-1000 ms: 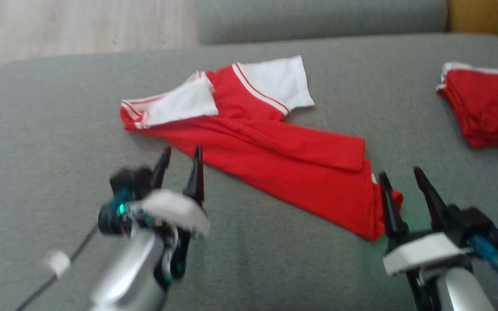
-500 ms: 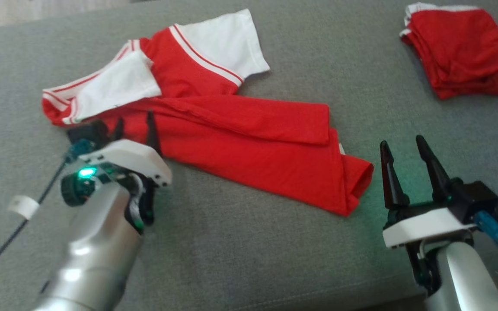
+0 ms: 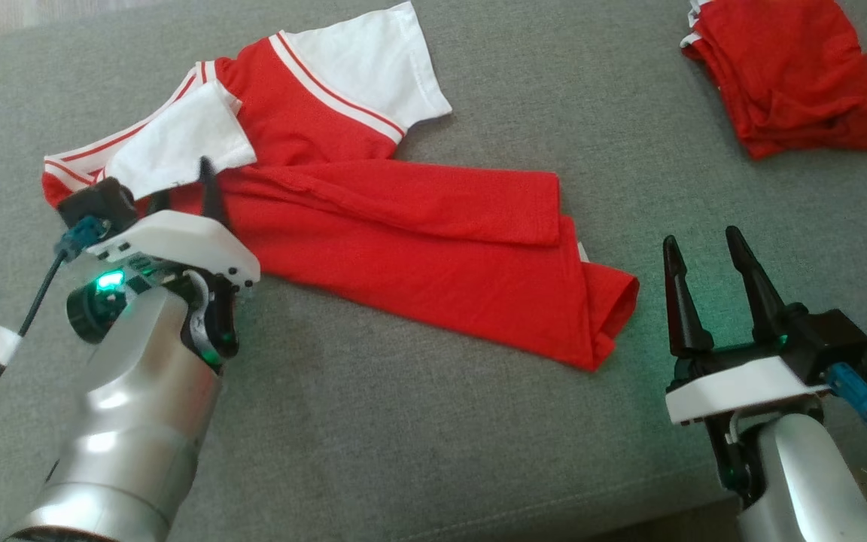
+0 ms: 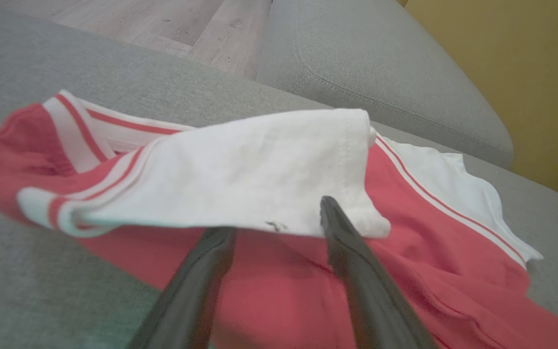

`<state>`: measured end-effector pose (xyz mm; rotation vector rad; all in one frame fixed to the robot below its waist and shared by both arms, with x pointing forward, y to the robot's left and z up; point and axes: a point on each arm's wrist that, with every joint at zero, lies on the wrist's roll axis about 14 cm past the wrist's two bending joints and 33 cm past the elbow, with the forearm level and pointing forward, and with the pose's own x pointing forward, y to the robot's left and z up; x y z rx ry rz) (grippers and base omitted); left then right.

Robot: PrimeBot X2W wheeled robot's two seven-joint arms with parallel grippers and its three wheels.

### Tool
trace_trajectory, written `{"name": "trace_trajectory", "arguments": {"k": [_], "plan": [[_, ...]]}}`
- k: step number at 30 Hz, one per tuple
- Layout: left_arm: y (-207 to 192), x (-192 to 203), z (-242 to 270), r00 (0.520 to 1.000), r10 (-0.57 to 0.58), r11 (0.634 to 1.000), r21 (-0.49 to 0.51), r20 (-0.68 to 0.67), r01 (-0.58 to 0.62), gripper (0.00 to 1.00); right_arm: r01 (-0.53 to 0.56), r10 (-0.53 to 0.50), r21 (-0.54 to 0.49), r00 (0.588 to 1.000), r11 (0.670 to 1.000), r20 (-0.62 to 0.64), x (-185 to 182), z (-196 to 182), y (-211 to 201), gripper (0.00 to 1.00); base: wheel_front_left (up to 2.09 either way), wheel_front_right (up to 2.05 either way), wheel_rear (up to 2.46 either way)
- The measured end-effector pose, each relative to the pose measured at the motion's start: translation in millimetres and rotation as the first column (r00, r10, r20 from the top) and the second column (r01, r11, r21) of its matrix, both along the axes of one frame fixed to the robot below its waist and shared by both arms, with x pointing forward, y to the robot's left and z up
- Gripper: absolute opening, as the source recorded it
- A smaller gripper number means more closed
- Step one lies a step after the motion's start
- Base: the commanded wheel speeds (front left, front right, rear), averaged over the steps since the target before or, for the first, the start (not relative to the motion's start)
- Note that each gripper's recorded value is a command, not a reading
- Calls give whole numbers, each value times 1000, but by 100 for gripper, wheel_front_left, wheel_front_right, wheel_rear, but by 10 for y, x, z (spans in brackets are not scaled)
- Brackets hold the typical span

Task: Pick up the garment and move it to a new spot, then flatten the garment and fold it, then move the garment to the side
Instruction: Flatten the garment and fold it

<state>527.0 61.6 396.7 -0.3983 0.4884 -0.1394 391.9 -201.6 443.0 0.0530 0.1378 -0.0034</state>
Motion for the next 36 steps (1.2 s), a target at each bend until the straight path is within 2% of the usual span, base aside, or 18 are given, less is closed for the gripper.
{"name": "trace_trajectory", "arguments": {"k": [2, 3, 4, 5, 12, 17, 22, 30, 36], "plan": [[16, 8, -17, 1000, 8, 1000, 1, -5, -8, 46, 2, -2, 0, 1000, 1000, -2, -5, -8, -6, 100, 0, 0, 0], [19, 25, 1, 1000, 12, 1000, 0, 4, -12, 28, 3, -3, 0, 1000, 1000, -5, -9, -16, -9, 100, 0, 0, 0], [16, 49, 38, 1000, 13, 1000, -3, 20, -13, 18, 3, -3, 0, 1000, 1000, -6, -11, -19, -10, 100, 0, 0, 0], [10, 97, 132, 998, 16, 1000, -12, 59, -15, 0, 3, -3, 1, 1000, 1000, -7, -14, -22, -9, 100, 0, 0, 0], [-23, 106, 408, 987, -12, 1000, -14, 159, 14, 0, 5, -5, 4, 1000, 1000, 12, -6, 38, -12, 100, 0, 0, 0], [-142, -34, 700, 961, -94, 995, -2, 261, 98, 0, -10, 10, 11, 999, 1000, 41, 13, 133, 43, 100, 0, 0, 0], [-83, -437, 702, 952, -154, 988, 20, 266, 154, 0, -20, 19, 16, 999, 1000, 40, -76, 136, 87, 100, 0, 0, 0], [281, -1157, 826, 954, -170, 985, 77, 247, 156, 0, -44, 42, 20, 998, 999, 54, -176, 187, 172, 100, 0, 0, 0], [446, -1737, 716, 979, -155, 986, 78, 132, 146, 0, -61, 60, 22, 997, 998, 54, -234, 186, 231, 100, 0, 0, 0]]}}
